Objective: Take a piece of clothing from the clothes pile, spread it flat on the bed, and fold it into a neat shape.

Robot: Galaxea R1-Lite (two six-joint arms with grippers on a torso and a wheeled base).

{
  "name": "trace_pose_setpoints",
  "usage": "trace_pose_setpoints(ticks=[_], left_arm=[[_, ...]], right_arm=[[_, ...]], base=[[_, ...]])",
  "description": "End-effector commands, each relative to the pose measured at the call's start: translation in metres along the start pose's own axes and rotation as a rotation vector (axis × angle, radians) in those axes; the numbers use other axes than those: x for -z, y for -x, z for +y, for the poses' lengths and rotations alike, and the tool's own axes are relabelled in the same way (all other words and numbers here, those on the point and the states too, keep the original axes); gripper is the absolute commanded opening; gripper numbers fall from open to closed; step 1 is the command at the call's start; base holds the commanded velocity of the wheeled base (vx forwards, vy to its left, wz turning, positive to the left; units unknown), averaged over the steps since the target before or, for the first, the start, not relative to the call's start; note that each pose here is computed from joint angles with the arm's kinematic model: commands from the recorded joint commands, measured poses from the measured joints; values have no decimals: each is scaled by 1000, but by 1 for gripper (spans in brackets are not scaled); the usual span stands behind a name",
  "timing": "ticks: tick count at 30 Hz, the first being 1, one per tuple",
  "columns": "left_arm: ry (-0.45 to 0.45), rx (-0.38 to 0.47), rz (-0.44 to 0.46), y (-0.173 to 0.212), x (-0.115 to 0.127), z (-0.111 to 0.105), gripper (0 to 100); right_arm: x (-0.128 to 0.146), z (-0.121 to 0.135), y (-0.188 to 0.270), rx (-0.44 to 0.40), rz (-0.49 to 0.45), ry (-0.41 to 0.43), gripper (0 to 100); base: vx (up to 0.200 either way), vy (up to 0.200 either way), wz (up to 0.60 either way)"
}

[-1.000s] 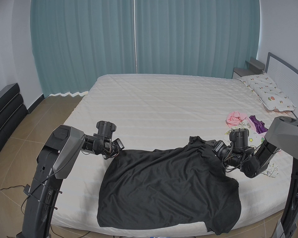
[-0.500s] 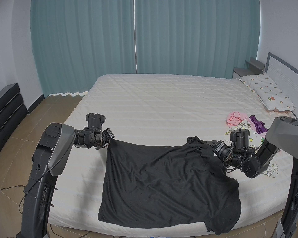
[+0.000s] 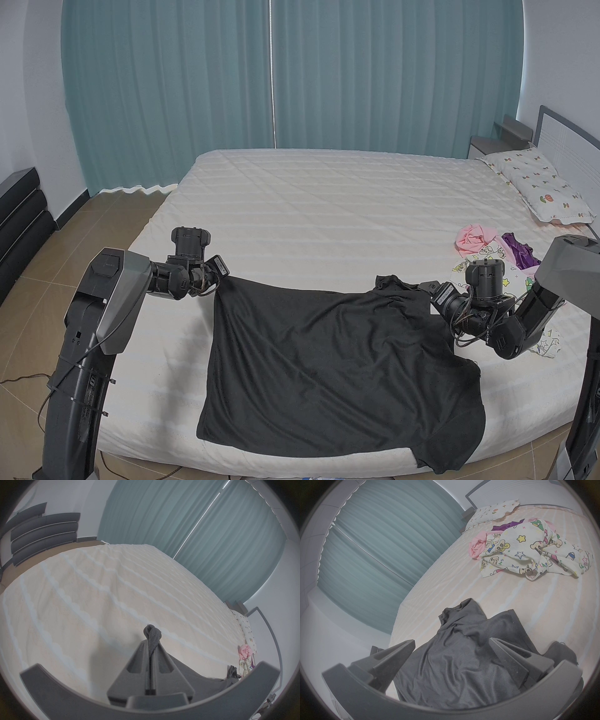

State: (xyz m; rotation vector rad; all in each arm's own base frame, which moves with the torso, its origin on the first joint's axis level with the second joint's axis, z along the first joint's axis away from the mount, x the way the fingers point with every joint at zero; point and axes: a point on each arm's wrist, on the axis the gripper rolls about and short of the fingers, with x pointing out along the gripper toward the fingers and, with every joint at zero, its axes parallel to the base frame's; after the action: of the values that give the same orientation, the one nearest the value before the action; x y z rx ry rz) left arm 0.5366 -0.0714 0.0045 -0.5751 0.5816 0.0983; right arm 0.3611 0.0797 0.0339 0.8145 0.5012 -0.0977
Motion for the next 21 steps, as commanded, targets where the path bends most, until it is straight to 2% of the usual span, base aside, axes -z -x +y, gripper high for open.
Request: trace_pose_setpoints(ticks=[1,9,10,18,21], left_arm=[[9,-11,-17,2,-7,4,0],[11,-15,-12,0,-7,9,0],[12,-14,-9,-1,-6,9,100],[45,-7,1,1,-6,6,100],[151,12,-5,16,-22,1,100]], right_arm=[[0,-1,-1,10,-9,-1,100],[0,-2,-2,15,-12,-1,100],[0,-2,-2,15,-12,-1,100],[0,-3,-1,17,-10,-1,100],[-1,-2,-1,17,-12,4,100]], base=[[0,0,0],[0,0,0],[0,0,0],[0,0,0],[0,0,0]])
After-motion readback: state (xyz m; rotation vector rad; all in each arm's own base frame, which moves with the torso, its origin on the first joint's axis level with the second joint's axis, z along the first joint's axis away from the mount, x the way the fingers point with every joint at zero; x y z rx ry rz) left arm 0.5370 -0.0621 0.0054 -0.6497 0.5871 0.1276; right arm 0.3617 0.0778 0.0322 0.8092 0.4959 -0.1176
